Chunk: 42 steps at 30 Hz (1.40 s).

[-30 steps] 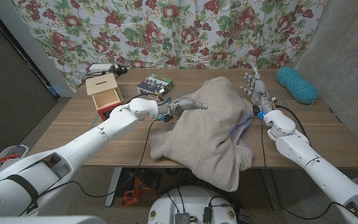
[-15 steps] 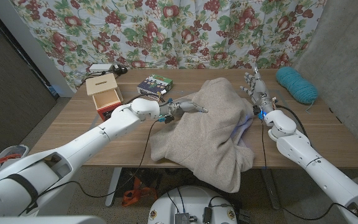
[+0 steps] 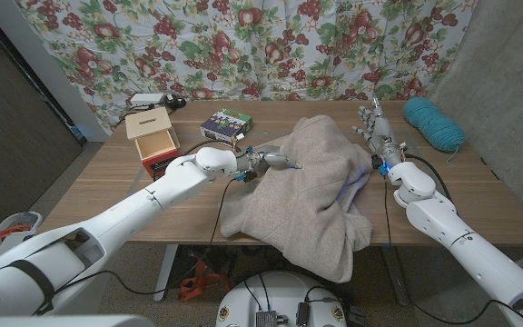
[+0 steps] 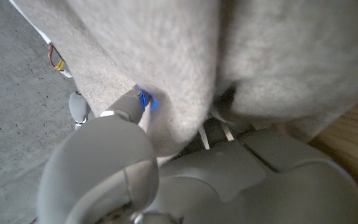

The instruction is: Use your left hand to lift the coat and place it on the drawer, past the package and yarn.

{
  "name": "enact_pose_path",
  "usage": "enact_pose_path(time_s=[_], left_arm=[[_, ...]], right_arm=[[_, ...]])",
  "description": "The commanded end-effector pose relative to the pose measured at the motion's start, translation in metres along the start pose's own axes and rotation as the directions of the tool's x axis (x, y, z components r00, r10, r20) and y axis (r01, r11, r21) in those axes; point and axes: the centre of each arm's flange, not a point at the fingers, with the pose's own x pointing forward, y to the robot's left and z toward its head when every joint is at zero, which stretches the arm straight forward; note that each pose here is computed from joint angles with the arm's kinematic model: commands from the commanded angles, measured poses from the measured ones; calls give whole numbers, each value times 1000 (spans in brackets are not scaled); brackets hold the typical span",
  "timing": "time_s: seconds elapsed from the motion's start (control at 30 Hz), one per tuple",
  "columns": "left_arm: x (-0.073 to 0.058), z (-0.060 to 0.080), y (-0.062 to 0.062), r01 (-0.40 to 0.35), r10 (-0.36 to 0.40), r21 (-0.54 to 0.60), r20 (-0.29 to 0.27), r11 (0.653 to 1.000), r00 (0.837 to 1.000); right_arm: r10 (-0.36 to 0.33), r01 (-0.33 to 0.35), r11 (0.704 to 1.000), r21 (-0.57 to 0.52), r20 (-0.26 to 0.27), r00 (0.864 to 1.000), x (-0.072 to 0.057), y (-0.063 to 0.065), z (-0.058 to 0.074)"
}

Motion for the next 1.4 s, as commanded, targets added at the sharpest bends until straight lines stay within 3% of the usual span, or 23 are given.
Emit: enact_pose_path(time_s=[0.03,0.63,0.93,1.3,1.4], left_arm=[[2,-3,-4,-44,44,-37,-18,998,999],[2,-4,-6,-88,90,-120,11,989,996],[-1,-7,-8,-195,199,-133,21,972,980],[-1,-13,-8,-231,234,-144,4,962,972],[-1,-15,-9,-265,270,-161,8,951,963]], right_arm=[[-4,4,1000,-5,7,1000,-5,-3,2],[-2,2,1000,-5,13,1000,-8,-5,5],[1,-1,1000,-15,15,1000,-8,-4,10],[8,-7,1000,-17,14,1000,-7,0,11],[3,-3,1000,-21,18,1000,-10,1,13]])
